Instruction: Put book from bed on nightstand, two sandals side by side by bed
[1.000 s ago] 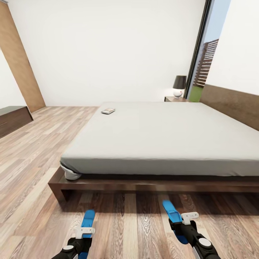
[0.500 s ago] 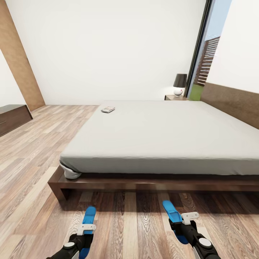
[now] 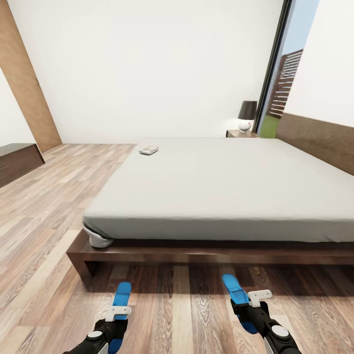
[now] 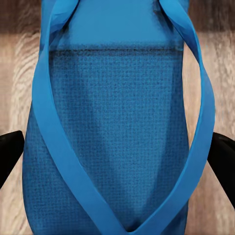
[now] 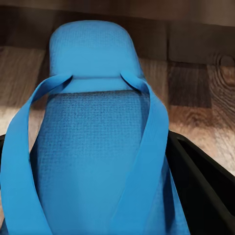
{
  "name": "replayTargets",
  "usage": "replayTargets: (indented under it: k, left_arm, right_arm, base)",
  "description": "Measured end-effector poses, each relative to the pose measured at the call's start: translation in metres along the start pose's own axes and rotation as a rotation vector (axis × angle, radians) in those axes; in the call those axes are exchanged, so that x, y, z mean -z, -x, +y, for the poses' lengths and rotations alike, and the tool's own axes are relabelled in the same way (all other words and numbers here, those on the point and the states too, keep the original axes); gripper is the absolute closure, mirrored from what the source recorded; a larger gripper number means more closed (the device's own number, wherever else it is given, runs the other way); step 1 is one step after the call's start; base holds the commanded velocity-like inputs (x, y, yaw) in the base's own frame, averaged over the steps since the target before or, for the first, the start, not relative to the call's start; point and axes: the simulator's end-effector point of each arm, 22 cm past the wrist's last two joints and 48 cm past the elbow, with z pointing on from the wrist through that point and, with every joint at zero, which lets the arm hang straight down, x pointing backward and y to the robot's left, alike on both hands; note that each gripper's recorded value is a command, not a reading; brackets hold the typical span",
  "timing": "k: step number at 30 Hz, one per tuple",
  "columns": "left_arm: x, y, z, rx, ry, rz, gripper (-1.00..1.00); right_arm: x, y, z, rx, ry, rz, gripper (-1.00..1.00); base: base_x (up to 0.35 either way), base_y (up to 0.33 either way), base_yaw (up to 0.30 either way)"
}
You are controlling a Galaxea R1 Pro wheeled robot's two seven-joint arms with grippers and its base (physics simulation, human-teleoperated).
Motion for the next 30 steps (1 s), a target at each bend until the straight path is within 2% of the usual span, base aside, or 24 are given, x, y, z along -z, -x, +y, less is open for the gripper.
replayTargets:
  k: [30]
  left_arm:
    - [0.0000,-0.0001,0.0001,0.000,0.000,0.000,1.00]
  right_arm:
    - [0.0000,0.0001,0.0005,0.001,0.002,-0.001,1.00]
  base:
    - [0.030,0.070,0.000]
